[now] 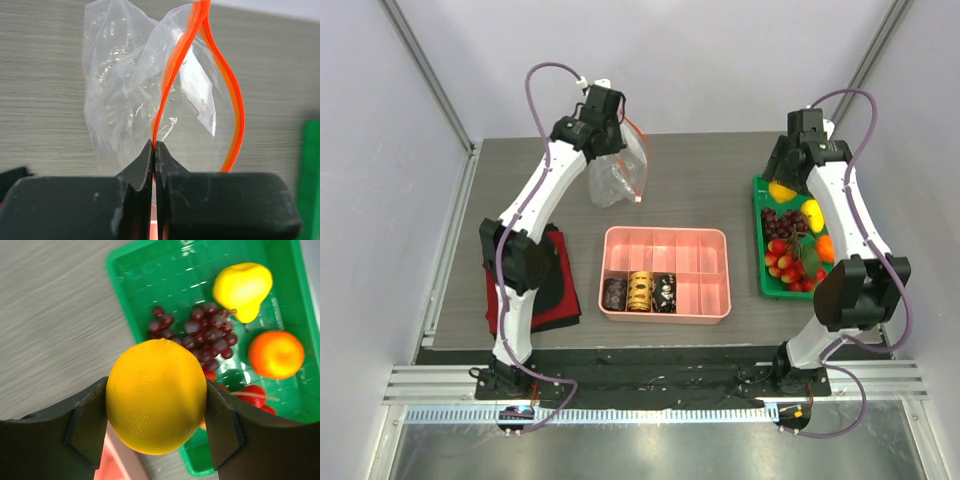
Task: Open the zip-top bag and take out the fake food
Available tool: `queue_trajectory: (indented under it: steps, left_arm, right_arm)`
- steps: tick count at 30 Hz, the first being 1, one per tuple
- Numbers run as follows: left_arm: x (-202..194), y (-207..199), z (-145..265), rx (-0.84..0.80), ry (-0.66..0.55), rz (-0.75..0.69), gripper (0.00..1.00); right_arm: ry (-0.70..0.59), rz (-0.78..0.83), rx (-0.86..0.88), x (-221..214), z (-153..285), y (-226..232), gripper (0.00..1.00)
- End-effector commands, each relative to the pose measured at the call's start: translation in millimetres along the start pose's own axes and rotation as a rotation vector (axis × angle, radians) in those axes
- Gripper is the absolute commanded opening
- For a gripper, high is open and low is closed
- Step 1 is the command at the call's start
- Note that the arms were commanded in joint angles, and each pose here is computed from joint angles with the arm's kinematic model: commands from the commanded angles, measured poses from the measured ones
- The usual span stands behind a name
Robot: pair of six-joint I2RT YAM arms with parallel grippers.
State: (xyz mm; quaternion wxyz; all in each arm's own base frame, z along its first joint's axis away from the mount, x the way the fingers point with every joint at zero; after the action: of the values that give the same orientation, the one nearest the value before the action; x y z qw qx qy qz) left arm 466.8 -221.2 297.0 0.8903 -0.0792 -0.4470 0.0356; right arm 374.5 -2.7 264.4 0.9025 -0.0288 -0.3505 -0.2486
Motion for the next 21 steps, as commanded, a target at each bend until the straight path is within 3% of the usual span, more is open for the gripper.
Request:
queue_trajectory:
  steps: [1,5,7,10,12,13,16,21]
  left_arm:
    - [-29.5,11.5,-32.5,0.075,0.090,-0.157,0.00]
    - [-36.8,6.2,-47.3,0.024,0.078,-0.172,0.01]
    - [-33.8,1.6,-48.0,-0.014,0.069,-0.164,0.07]
    - [-24.0,-3.9,-37.3,-0.047,0.048,-0.136,0.37]
    - [-18.0,-6.9,-27.8,-0.071,0.037,-0.117,0.50]
    - [-9.5,-8.9,-14.7,-0.087,0.016,-0.087,0.65]
    - [-3.2,-11.3,4.2,-0.121,0.003,-0.045,0.82]
    - [17.5,-27.3,59.9,-0.280,-0.039,0.077,0.89]
  right_arm:
    - [0.000,0.083,-0.134,5.5,-33.8,-12.2,0.08]
    - [0.030,0.102,-0.149,8.3,-58.8,-7.7,0.12]
    - [0.046,0.107,-0.151,7.1,-67.7,-5.9,0.14]
    - [0.078,0.122,-0.158,7.4,-83.2,-14.1,0.36]
    - [0.097,0.143,-0.172,4.4,-88.4,-18.5,0.43]
    - [0.105,0.151,-0.190,2.4,-91.9,-21.4,0.51]
    - [0.109,0.168,-0.225,0.5,-97.0,-27.2,0.69]
    - [0.104,0.179,-0.274,3.2,-97.1,-32.4,0.95]
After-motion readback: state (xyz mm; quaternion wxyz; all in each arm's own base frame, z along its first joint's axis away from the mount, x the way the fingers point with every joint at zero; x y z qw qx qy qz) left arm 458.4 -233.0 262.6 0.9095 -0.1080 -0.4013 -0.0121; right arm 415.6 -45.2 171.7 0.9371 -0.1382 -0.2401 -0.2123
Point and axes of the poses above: each gripper's point midway between its finger pads, its own z axis back along the fingers, its own y axis along the line the jaws close on, x = y × z, the point moved 5 cm from there along z, back along the fingers, and after that the axes turned 4 degrees about -z, right-handed, at the moved point
